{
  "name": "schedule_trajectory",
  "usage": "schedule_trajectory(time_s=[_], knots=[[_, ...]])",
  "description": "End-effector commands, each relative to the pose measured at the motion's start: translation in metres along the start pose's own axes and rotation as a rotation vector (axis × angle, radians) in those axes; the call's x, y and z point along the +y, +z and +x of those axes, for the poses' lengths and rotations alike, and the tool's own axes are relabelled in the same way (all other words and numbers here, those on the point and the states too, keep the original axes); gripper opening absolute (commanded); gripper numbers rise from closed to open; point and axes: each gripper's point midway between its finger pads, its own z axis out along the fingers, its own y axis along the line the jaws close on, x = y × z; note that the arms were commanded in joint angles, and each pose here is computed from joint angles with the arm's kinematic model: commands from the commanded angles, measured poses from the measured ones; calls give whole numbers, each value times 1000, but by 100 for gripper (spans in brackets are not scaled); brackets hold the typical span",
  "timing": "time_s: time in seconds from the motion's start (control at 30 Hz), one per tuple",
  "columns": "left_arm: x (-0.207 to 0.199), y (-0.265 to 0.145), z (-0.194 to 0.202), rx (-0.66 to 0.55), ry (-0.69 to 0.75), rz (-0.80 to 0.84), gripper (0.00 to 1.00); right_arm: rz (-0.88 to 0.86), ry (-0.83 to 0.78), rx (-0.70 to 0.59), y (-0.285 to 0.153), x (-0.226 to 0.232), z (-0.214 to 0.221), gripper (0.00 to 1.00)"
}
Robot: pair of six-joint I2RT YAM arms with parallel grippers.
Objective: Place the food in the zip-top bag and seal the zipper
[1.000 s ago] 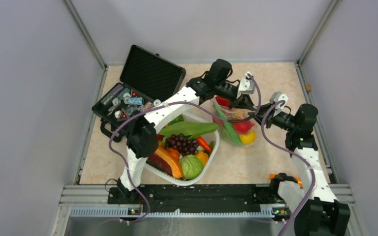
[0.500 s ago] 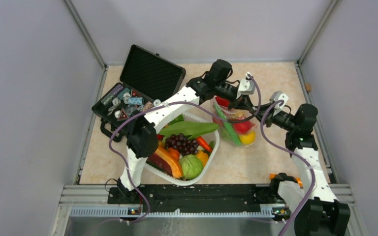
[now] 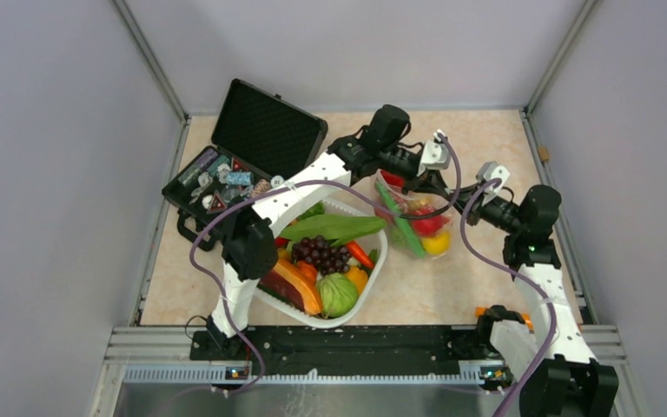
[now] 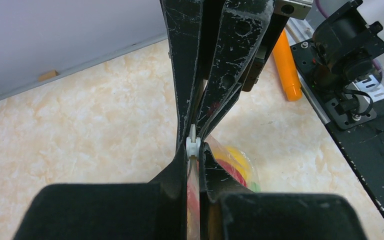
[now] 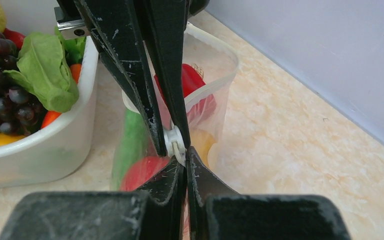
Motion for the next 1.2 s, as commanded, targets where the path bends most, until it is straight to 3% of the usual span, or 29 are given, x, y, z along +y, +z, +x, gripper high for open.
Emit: schedule_trajectory(time_s=[0.0,0.43,0.53,0.67,0.87,1.17], knots=[[1,-23,-9,65,41,-77,0,14,-99,-64,-2,-3,-34,0],[2,-34,-6,66,31,-87,0,-29,-80,-25,-2,3,-26,0],[-2,-32,-19,27,34,-61,0,-31,-78,2,-2,4,-24,20],[-4,-30,-26,13,44,-51,0,-29,-93,16,-2,5,-27,27],[-4,-28,-25,15,37,-48,0,-59,-90,44,0,11,-24,18],[-8,-24,-22,25,33,-40,0,-32,-139,61,6,8,-30,14]])
